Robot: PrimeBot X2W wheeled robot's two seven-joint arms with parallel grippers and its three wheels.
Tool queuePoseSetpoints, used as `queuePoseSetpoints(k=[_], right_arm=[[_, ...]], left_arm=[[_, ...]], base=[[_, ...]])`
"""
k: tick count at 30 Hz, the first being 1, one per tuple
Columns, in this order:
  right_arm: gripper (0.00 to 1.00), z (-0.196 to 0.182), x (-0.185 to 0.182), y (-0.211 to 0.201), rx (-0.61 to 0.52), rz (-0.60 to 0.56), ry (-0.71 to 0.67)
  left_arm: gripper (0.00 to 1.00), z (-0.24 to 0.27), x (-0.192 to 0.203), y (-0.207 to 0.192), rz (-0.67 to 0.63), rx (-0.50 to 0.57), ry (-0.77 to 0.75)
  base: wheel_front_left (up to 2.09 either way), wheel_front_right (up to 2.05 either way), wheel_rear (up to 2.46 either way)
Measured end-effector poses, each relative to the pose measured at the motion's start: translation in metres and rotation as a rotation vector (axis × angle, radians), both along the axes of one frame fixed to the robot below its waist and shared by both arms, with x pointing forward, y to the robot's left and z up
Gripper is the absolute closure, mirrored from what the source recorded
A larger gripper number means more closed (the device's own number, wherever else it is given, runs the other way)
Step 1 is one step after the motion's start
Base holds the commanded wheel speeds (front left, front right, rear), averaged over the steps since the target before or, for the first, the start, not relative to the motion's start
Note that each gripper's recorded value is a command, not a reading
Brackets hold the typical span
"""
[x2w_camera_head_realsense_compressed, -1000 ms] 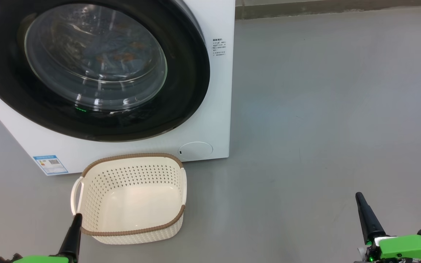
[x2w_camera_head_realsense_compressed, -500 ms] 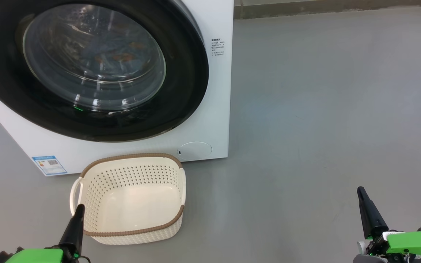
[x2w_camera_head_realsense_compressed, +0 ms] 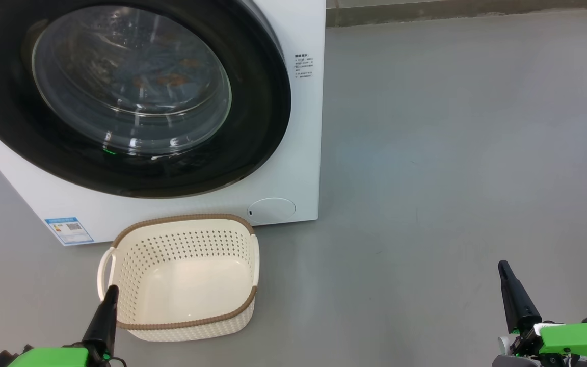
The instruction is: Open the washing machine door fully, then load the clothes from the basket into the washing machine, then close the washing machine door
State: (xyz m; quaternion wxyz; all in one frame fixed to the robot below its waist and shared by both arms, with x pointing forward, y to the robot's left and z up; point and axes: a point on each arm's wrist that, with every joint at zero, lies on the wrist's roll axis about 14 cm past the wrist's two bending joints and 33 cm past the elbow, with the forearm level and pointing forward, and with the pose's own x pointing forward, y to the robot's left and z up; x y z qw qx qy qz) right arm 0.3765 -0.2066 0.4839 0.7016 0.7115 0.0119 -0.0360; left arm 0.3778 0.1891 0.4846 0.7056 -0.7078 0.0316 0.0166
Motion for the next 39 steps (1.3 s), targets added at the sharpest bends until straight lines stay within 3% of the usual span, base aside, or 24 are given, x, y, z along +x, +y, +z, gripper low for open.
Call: queuePoseSetpoints(k=[39], right_arm=[[1.00, 0.0000, 0.0000, 0.0000, 0.000, 0.000, 0.000]], left_arm=[[1.00, 0.0000, 0.0000, -0.0001, 0.000, 0.000, 0.000]], base=[[0.00, 0.00, 0.00]])
